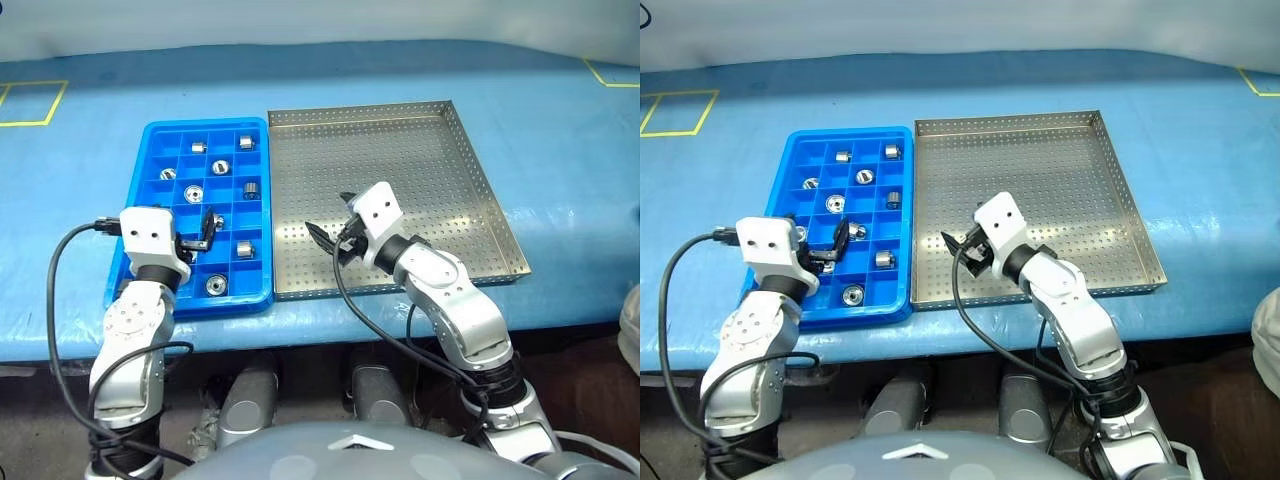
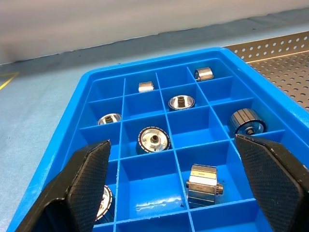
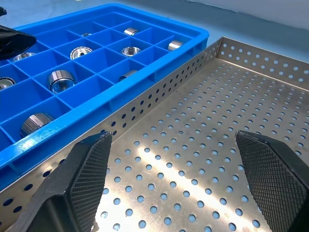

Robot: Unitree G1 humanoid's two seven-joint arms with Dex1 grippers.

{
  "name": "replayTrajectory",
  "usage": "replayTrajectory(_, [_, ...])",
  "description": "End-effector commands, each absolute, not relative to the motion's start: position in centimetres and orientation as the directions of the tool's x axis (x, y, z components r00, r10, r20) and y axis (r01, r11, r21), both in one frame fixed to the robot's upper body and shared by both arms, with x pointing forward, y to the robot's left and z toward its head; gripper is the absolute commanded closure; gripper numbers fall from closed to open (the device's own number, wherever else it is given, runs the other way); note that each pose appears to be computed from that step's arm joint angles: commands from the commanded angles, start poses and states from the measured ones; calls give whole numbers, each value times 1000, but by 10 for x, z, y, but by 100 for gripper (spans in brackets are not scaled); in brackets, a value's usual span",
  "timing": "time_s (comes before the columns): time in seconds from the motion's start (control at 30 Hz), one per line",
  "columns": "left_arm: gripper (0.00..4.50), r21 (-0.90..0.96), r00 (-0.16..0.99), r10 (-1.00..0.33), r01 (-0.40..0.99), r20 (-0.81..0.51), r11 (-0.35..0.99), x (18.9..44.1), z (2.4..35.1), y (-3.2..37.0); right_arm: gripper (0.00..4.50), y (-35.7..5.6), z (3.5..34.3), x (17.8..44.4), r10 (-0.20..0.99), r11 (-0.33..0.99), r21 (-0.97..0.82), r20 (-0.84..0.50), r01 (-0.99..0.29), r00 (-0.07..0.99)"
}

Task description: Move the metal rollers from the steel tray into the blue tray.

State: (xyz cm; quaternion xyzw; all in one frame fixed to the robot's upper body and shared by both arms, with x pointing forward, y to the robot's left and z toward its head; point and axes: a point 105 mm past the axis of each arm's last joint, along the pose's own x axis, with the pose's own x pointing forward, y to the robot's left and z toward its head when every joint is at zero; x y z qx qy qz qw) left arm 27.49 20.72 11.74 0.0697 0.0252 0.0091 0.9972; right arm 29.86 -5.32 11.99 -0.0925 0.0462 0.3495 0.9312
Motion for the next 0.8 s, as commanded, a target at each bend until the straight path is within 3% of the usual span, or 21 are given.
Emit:
replayTrajectory(0.03, [0, 161, 999, 31, -35, 28, 986, 268, 136, 212, 18, -55, 133, 298, 640, 746, -157, -95, -647, 762])
replayTrajectory(0.47, [0, 234, 994, -91, 76, 53, 969, 260, 140, 198, 18, -61, 137, 302, 639, 752, -143, -81, -643, 765])
replayTrajectory(0.8, [0, 249, 994, -105, 93, 36, 964, 257, 135, 194, 18, -65, 134, 300, 636, 758, -109, -94, -643, 766])
